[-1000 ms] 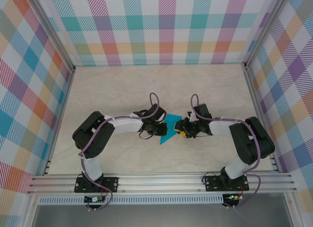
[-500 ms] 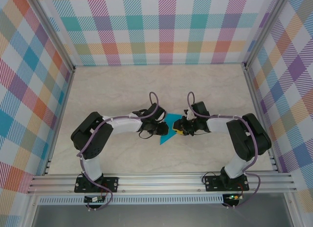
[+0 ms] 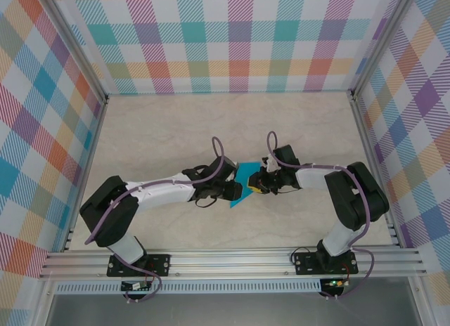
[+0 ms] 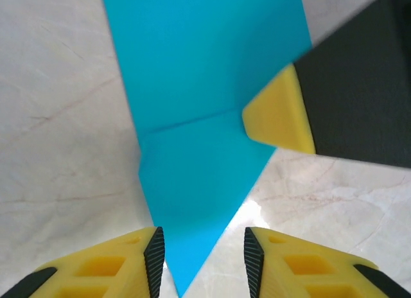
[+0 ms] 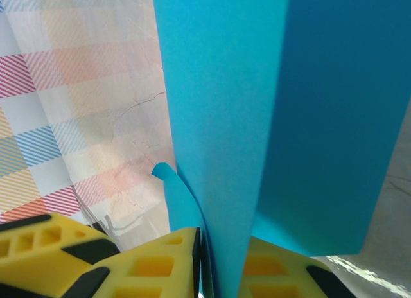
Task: Fold a paper plane with a square sheet of paper (pick it up from the middle)
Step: Fourth fold the wing at the center of the table.
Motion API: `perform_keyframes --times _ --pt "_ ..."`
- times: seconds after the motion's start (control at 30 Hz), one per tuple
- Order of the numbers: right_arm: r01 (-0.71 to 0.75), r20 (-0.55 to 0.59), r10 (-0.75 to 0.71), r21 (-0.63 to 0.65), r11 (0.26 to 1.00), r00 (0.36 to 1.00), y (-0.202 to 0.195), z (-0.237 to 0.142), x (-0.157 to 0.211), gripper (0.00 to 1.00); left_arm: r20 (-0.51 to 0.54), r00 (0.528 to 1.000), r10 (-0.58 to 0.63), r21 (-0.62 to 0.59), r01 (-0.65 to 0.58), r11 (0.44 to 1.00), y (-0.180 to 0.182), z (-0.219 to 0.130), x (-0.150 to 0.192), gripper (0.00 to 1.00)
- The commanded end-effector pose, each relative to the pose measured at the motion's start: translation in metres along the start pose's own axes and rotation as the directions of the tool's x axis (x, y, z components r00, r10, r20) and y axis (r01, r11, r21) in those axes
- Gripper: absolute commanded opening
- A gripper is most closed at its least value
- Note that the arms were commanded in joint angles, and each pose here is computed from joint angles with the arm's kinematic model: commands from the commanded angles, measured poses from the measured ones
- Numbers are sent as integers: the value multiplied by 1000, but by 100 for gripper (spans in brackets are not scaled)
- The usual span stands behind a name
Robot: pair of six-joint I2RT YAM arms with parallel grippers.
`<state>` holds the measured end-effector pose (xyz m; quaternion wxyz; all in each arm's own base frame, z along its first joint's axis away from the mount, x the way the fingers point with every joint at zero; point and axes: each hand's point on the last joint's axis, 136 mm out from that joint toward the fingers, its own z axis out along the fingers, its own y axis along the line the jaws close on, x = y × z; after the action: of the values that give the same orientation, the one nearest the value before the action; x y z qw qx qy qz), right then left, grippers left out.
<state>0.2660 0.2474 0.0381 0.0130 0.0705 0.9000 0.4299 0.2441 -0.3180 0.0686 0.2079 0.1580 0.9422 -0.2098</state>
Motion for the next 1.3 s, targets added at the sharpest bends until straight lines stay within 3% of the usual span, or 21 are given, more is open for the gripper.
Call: perform_keyframes --times 0.0,0.27,0.5,1.1,1.27 --pt "26 -20 -26 -30 999 999 13 0 0 13 -7 999 47 -104 -47 993 7 9 9 41" --pt "14 -25 -15 -37 999 1000 15 1 0 10 -14 990 142 -243 -141 960 -1 23 19 43" --pt "-6 -24 5 -36 999 1000 15 1 -1 9 38 984 172 -389 -144 910 5 23 16 43" --pt "-13 -27 12 -35 999 1000 20 -1 -2 12 69 976 206 -463 -152 873 1 27 24 17" --pt "-17 -28 16 -30 999 999 18 -1 -2 13 68 975 211 -464 -156 872 1 27 24 16"
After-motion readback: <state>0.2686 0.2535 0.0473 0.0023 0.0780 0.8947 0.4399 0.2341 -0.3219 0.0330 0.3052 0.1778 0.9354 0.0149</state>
